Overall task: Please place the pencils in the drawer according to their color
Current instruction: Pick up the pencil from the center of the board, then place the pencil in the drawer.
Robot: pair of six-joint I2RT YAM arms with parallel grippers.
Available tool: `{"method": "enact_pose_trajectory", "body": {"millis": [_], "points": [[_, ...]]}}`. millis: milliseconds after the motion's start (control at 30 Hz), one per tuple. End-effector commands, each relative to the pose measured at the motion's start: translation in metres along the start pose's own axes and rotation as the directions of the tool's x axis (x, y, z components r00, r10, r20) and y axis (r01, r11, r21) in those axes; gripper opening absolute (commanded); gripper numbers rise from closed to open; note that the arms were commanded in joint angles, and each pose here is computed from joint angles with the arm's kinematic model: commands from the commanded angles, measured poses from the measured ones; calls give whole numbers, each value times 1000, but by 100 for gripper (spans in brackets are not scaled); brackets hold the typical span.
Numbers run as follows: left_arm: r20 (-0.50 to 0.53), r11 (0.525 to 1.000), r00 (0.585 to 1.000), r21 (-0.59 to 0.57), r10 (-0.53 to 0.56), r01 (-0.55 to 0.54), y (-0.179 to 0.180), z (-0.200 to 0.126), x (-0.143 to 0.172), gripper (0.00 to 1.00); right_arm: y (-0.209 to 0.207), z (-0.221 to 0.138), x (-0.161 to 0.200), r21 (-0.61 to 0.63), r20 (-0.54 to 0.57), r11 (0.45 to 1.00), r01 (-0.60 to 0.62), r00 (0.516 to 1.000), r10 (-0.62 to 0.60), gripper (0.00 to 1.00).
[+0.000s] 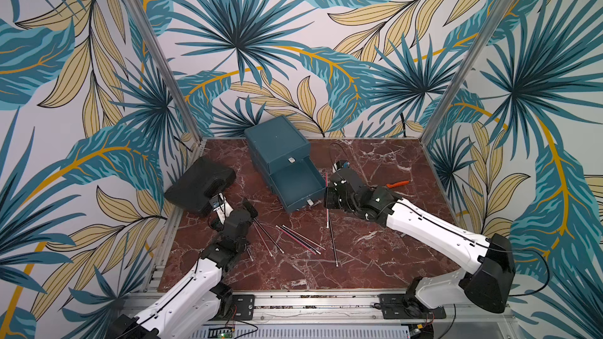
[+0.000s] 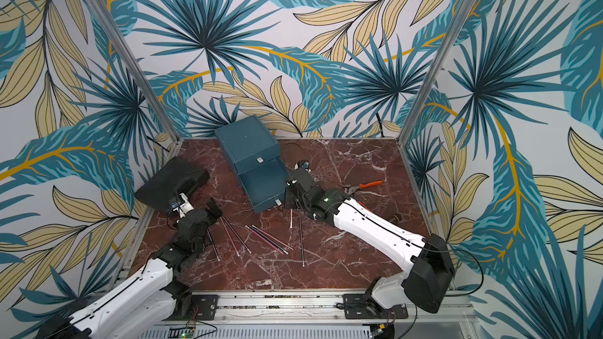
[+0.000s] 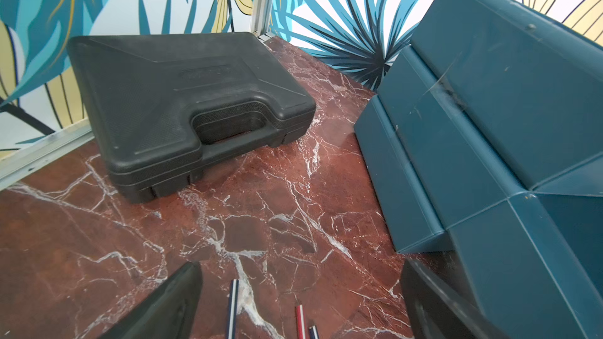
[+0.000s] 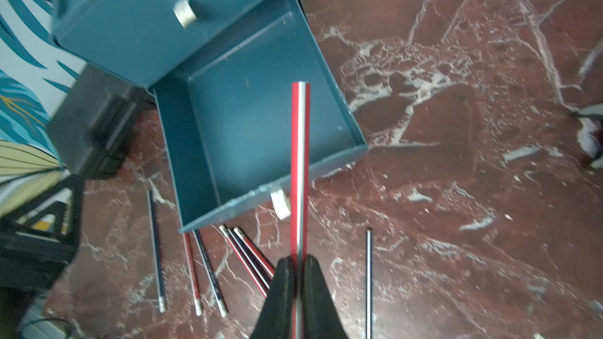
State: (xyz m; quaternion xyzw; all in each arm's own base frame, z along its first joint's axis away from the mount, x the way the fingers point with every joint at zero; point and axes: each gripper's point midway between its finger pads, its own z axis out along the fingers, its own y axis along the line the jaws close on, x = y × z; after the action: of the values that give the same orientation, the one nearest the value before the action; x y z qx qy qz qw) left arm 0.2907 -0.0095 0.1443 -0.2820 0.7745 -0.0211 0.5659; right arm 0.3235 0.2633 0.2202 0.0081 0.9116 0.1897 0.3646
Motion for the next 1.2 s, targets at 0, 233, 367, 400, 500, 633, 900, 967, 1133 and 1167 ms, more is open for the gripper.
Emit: {"method": "enact_pose_trajectory", "body": {"millis": [0,233,367,400,500,633,900,967,1133,1167], "points": [[12,999,1000,31,19,-19,-6,1,-2,100,20,19,-23,-96,42,993,-66,997,70,0],[13,996,999,66,51,-52,-14,3,-2,100,50,48,-59,-207,113,965,-159,976,185,0],[19,995,998,76,58,-60,-18,4,-3,100,60,64,-69,-221,134,960,-174,969,207,0],[18,995,998,77,62,-63,-18,4,-3,100,62,68,-70,-225,133,958,-177,968,211,0],[16,993,997,89,70,-71,-22,5,-2,100,65,79,-73,-236,136,951,-199,963,235,0],[13,993,997,92,75,-76,-24,7,-2,100,67,90,-74,-252,143,941,-228,952,269,0],[13,993,997,91,79,-80,-24,8,-1,100,65,113,-56,-250,88,929,-275,949,304,0],[12,993,997,90,78,-79,-24,8,-1,100,63,118,-50,-244,76,927,-284,948,310,0],[13,993,997,90,74,-75,-24,8,-1,100,57,128,-38,-212,45,935,-286,952,302,7],[14,993,997,91,73,-74,-24,8,-1,100,56,128,-36,-206,42,936,-285,953,299,11]]}}
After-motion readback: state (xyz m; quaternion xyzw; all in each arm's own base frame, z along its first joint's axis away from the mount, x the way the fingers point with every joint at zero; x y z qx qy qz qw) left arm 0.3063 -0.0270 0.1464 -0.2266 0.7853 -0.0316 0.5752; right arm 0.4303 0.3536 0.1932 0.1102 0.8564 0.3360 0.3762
